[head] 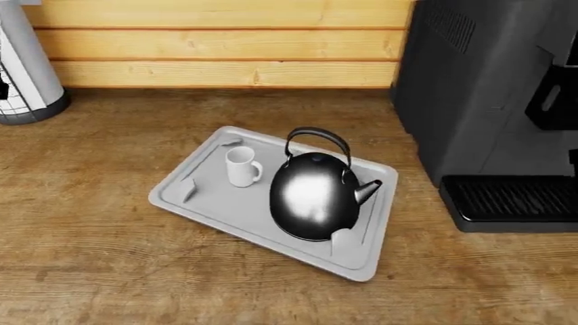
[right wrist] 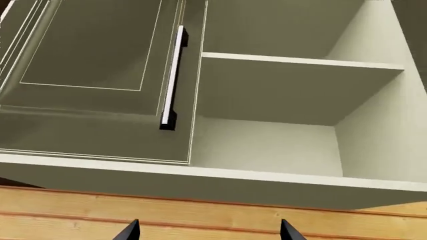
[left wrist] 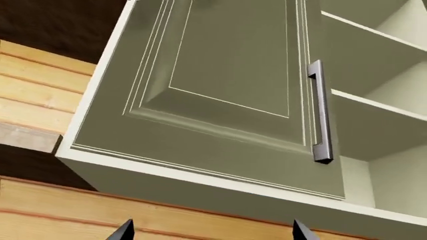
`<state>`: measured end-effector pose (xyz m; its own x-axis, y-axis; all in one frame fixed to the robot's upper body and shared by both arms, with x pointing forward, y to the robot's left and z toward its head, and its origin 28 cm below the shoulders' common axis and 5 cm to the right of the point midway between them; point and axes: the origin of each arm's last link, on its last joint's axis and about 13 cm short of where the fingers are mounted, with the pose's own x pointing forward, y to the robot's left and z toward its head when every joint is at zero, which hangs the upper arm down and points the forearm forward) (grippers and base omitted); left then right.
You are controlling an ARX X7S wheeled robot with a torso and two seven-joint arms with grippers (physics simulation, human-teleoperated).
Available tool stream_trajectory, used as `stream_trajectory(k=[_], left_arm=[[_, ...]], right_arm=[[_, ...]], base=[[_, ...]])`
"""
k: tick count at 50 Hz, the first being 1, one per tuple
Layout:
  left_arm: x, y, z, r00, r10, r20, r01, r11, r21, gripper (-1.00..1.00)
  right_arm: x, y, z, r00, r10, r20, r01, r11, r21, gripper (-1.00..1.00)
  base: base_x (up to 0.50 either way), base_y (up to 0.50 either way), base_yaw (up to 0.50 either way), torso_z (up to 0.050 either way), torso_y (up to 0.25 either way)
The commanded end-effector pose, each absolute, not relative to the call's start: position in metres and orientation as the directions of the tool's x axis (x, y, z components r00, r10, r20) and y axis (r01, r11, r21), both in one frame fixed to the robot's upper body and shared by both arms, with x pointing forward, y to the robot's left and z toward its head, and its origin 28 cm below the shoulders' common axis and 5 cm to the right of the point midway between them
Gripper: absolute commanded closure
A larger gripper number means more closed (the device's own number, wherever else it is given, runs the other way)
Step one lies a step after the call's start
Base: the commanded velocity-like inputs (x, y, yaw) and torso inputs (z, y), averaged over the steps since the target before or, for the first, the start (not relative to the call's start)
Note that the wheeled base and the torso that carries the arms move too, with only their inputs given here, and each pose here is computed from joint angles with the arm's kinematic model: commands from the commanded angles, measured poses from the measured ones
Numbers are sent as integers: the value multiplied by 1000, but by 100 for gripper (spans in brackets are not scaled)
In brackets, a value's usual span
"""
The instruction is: Pick the kettle from the counter and place it on the tray. Then pick the mug from the cabinet and place it on the tray. Then close the cabinet doors.
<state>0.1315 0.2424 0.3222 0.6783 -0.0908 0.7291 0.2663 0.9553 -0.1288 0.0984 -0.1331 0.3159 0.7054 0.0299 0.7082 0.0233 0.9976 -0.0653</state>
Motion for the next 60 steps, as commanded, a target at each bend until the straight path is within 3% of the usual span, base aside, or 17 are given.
stream_trajectory(k=[1,60], left_arm=[[125,242,316,694,-88,715,283,946,-159,-100],[130,242,311,707,-88,702,281,946,-164,-100]], right_arm=[[99,-133,316,704,27,710,28,998,-65,-100],[101,-133,313,713,16,701,25,999,-48,-100]], base=[[2,-500,0,0,0],[2,-500,0,0,0]])
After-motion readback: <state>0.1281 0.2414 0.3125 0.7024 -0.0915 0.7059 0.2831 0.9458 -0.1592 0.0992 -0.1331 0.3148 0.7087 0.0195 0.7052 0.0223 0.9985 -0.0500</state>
